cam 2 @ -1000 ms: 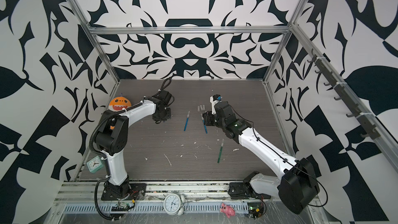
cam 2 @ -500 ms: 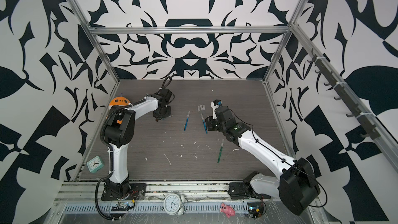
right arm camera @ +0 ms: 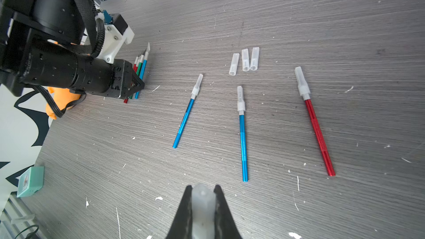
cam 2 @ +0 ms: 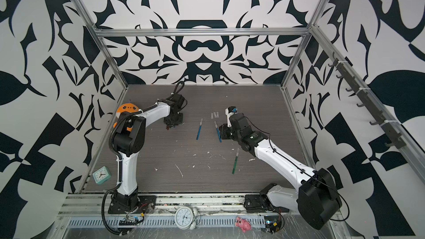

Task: Remove protective caps from carving knives
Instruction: Place the carving knife at the center of the board.

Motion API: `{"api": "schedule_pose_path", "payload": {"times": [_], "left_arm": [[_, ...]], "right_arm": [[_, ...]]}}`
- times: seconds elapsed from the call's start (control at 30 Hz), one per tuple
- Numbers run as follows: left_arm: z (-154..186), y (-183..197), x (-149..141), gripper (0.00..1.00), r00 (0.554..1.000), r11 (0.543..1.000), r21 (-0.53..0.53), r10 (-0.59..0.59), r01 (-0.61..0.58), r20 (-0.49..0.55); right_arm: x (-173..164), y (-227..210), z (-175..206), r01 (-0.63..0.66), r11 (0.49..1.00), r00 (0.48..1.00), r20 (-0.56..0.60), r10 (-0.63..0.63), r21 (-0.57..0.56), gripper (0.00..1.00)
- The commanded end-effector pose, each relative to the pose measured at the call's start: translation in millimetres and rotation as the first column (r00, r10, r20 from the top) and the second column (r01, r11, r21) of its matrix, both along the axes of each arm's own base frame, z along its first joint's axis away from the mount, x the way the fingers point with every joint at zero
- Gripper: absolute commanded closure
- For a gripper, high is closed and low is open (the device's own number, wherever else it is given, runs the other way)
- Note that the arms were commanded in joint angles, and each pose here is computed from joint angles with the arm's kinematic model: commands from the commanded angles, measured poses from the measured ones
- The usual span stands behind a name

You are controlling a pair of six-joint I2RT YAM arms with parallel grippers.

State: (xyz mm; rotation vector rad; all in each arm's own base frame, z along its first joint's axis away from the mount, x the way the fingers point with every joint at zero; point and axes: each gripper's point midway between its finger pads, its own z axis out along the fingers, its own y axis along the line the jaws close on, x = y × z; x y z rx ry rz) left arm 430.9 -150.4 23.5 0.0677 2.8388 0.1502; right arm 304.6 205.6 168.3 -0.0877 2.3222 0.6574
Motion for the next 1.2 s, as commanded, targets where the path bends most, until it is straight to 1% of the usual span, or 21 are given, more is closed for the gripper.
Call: {"api": "schedule_pose_path", "payload": {"times": [0.0, 0.23, 0.37, 0.5, 0.7, 0.8, 0.9, 1.03, 1.17], "left_arm": [[-16.3, 12.4, -14.8, 0.77, 0.996, 0.999, 0.046, 0.019, -0.015, -0.084], [-8.4, 11.7, -12.0, 0.74, 0.997, 0.999, 0.040, 0.023, -0.020, -0.075], [8.6, 6.9, -6.9, 0.73, 0.999, 1.000, 0.009, 0.021, -0.021, -0.040], [41.2, 3.3, -0.4, 0.71, 0.999, 0.999, -0.027, 0.025, -0.025, 0.023], [106.0, 6.0, 8.5, 0.62, 0.988, 0.996, -0.082, 0.034, -0.021, 0.151], [141.4, 9.3, 8.7, 0.56, 0.975, 0.993, -0.114, 0.039, -0.014, 0.217], [171.1, 10.9, 1.4, 0.47, 0.958, 0.989, -0.147, 0.041, 0.001, 0.282], [195.3, 10.9, -15.9, 0.30, 0.936, 0.977, -0.211, 0.046, 0.031, 0.349], [210.9, 13.8, -35.1, 0.17, 0.921, 0.965, -0.257, 0.060, 0.044, 0.384]], "right_arm": [[3.6, 1.9, 7.7, -0.001, 1.000, 0.999, 0.040, 0.001, 0.008, 1.00], [3.3, 1.2, 8.1, -0.001, 1.000, 0.999, 0.040, 0.001, 0.005, 1.00], [3.5, 1.3, 7.0, 0.000, 1.000, 0.999, 0.036, 0.000, 0.001, 1.00], [4.4, 1.9, 6.4, -0.002, 1.000, 0.999, 0.033, 0.002, -0.002, 1.00], [6.5, 2.2, 6.2, -0.004, 1.000, 1.000, 0.025, 0.004, -0.017, 1.00], [8.8, 3.2, 4.8, -0.006, 0.999, 1.000, 0.010, 0.007, -0.033, 1.00], [13.3, 3.9, -0.2, -0.004, 0.998, 1.000, -0.021, 0.003, -0.070, 1.00], [22.6, 5.3, -7.3, -0.001, 0.993, 0.998, -0.057, -0.005, -0.119, 1.00], [34.8, 9.6, -15.3, -0.007, 0.987, 0.995, -0.100, -0.010, -0.160, 1.00]]}}
